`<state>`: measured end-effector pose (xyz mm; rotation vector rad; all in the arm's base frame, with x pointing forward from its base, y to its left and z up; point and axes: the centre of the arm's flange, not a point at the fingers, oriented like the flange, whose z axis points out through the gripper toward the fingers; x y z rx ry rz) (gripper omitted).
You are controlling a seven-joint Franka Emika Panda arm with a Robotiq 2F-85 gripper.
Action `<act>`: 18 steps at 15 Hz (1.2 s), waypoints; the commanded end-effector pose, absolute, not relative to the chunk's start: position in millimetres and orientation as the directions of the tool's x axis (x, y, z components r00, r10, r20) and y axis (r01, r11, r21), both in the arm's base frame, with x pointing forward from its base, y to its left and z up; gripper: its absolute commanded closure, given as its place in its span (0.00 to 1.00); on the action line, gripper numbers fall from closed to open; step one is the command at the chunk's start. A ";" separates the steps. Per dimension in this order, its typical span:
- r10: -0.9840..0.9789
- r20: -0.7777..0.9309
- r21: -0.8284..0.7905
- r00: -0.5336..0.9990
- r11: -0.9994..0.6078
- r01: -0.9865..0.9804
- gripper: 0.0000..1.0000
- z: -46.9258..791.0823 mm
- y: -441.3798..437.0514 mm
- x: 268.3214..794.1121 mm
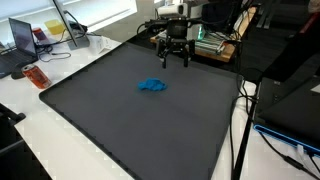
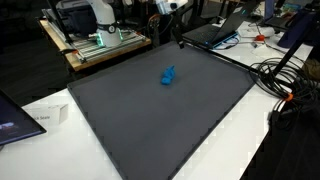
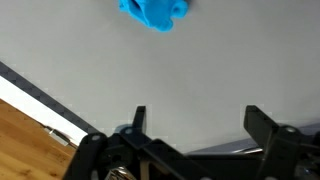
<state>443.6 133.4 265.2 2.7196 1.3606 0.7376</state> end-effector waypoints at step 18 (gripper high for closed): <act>0.675 0.540 0.361 0.503 -0.726 0.586 0.00 185.4 88.3 373.9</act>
